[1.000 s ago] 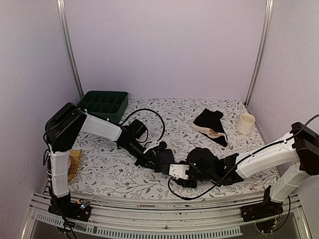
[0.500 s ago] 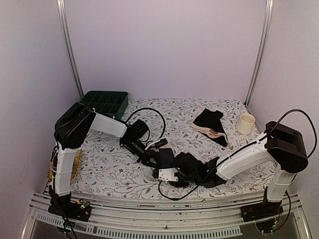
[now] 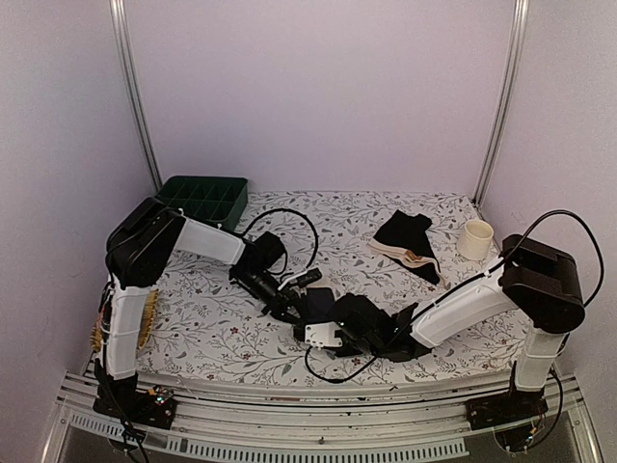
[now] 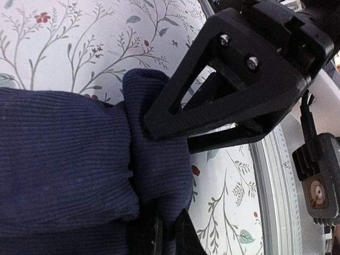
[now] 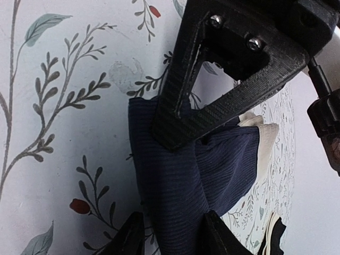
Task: Roll the underwear
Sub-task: Roll the underwear at the center of the board.
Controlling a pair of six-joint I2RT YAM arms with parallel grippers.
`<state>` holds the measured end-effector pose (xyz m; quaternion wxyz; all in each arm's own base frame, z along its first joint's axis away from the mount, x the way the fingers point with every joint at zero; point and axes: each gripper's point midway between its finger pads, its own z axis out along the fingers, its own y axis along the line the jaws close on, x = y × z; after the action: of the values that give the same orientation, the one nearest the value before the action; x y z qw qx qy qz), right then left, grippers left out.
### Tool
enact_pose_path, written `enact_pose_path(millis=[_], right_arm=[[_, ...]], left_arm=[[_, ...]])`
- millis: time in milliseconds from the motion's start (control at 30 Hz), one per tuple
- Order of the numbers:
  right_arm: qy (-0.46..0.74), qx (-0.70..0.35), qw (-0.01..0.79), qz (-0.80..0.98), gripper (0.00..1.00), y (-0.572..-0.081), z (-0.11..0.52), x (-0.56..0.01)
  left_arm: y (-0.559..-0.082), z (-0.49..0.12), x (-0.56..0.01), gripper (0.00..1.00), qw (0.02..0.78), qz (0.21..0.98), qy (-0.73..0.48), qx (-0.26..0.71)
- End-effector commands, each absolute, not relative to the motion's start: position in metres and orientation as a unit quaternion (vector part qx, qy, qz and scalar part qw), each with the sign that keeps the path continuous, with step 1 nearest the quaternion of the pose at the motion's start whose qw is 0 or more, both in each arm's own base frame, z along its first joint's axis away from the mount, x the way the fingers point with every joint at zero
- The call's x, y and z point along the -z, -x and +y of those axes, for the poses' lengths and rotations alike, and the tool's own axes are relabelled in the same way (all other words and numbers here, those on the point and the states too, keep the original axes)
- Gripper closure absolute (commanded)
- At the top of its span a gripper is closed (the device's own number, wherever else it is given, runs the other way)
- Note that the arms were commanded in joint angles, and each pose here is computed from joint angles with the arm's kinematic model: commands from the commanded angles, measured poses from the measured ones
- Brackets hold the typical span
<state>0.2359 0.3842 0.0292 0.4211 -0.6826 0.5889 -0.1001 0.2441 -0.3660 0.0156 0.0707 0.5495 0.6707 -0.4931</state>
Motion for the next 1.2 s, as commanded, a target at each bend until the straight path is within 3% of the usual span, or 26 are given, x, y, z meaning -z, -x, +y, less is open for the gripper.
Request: enact_pose_path(millis=[0, 133, 233, 333, 467, 600, 900, 1167], right_arm=[[0.706, 0.120, 0.375, 0.589, 0.72, -0.236, 0.375, -0.003], [0.711, 0.107, 0.361, 0.594, 0.85, -0.232, 0.378, 0.001], [0.707, 0.099, 0.352, 0.605, 0.87, -0.230, 0.378, 0.000], [0.695, 0.079, 0.323, 0.637, 0.88, -0.226, 0.380, -0.001], [0.671, 0.047, 0.262, 0.692, 0.89, -0.210, 0.373, 0.004], [0.634, 0.015, 0.205, 0.745, 0.89, -0.188, 0.358, 0.007], [0.592, -0.097, 0.089, 0.795, 0.88, -0.147, 0.374, 0.007], [0.534, -0.224, -0.006, 0.815, 0.88, -0.157, 0.389, 0.004]], left_arm=[[-0.243, -0.349, 0.009, 1.00, 0.036, 0.698, -0.542, 0.467], [-0.244, -0.349, 0.006, 1.00, 0.041, 0.695, -0.545, 0.468], [-0.245, -0.349, 0.001, 0.99, 0.047, 0.693, -0.548, 0.466], [-0.249, -0.350, -0.010, 0.85, 0.065, 0.687, -0.555, 0.464], [-0.259, -0.350, -0.030, 0.56, 0.125, 0.683, -0.572, 0.437], [-0.264, -0.345, -0.054, 0.42, 0.183, 0.674, -0.586, 0.412], [-0.270, -0.325, -0.114, 0.36, 0.373, 0.598, -0.631, 0.325], [-0.230, -0.309, -0.090, 0.40, 0.427, 0.479, -0.719, 0.266]])
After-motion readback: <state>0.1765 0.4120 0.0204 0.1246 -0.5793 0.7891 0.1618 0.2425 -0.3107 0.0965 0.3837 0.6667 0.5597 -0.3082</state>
